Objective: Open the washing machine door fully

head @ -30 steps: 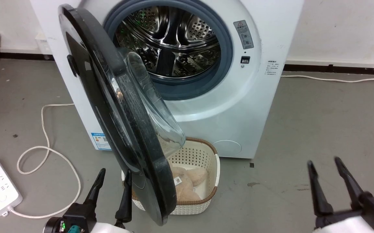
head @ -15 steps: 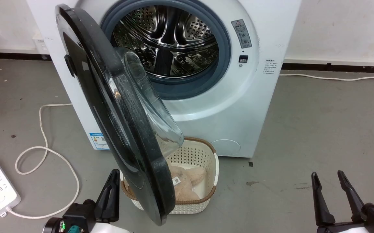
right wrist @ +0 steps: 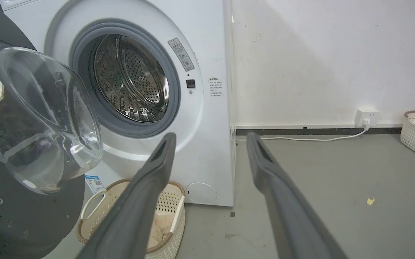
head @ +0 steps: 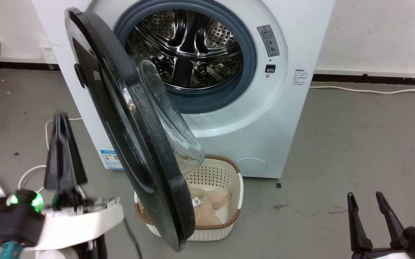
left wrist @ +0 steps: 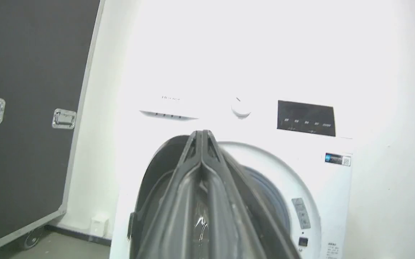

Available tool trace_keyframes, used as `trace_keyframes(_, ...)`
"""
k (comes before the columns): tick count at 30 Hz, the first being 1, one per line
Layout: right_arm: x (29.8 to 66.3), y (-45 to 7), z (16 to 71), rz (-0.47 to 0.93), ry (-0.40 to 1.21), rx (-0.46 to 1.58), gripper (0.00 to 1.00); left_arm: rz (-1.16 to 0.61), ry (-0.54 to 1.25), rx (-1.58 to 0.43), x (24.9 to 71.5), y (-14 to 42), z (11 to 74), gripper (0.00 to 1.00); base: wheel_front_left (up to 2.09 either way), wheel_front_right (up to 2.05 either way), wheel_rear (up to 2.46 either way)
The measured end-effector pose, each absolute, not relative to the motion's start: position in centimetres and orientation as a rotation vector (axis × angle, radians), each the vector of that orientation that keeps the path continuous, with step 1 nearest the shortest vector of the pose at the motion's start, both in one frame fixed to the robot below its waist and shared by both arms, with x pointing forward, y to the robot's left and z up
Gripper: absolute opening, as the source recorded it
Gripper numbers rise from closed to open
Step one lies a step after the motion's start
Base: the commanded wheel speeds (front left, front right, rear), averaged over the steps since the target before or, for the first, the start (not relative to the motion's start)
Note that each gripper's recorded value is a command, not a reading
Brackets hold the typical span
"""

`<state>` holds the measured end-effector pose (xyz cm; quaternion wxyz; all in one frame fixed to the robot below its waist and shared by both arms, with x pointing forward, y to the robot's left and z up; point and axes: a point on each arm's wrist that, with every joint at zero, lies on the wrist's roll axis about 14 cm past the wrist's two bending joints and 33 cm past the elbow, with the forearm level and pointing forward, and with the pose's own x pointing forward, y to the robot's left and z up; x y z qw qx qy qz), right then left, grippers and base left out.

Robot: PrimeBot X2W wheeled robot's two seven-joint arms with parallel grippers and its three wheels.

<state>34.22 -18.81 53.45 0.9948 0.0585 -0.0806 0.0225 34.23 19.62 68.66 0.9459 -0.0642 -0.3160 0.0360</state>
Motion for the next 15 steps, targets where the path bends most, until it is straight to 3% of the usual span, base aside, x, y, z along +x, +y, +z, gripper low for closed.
trace_keyframes(4, 34.2, -18.5, 53.3, 0.054, -0.157, 0.122, 1.0, -0.019, -0.797, -0.15, 32.5, 17.2, 74.2, 0.0, 0.0, 0.0, 0.0)
trace_keyframes(7, 34.2, -18.4, 53.2, 0.057, -0.154, 0.125, 1.0, -0.112, -0.81, -0.153, 31.8, 14.7, 75.8, 0.0, 0.0, 0.0, 0.0)
trace_keyframes(13, 34.3, -18.3, 52.8, 0.059, -0.142, 0.134, 1.0, -0.307, -0.701, -0.177, 31.6, 8.7, 74.1, 0.0, 0.0, 0.0, 0.0)
trace_keyframes(15, 34.4, -18.1, 52.6, 0.064, -0.135, 0.137, 1.0, -0.415, -0.51, -0.195, 32.2, 5.0, 68.8, 0.0, 0.0, 0.0, 0.0)
